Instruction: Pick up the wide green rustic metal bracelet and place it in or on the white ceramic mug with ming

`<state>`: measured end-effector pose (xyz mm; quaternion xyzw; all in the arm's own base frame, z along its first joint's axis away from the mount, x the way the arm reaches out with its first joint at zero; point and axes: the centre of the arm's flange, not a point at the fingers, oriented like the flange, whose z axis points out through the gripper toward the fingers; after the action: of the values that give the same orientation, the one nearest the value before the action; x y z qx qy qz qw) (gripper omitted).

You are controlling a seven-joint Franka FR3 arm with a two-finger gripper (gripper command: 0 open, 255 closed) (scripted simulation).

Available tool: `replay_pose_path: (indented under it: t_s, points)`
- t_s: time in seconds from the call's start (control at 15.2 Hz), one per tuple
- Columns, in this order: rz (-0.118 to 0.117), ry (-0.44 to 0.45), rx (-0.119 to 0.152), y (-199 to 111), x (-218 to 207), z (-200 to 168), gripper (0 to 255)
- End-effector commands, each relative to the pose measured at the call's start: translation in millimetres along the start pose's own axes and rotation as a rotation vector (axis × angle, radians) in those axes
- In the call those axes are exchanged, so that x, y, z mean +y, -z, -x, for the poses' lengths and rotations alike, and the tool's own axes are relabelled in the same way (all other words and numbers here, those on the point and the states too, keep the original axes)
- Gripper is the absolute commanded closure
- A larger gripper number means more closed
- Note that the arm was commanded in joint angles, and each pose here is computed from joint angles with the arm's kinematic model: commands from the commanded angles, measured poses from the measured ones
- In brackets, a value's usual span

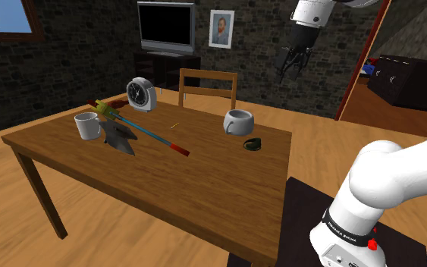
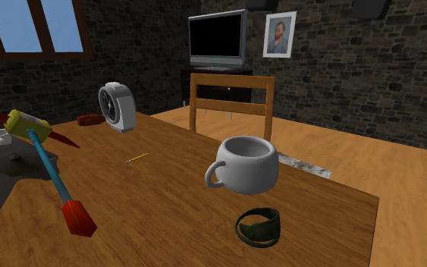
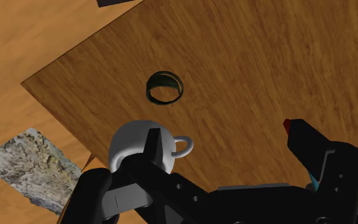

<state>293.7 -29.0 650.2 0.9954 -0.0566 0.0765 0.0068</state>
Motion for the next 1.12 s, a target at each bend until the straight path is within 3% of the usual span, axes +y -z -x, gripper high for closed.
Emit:
replay_pose_path:
  t_s: [0.0,1.06]
  points:
    - [0.0,0.0,0.0,0,0,0,0]
    - [-0.109,-0.068,-0.041,-202,48,-63,0]
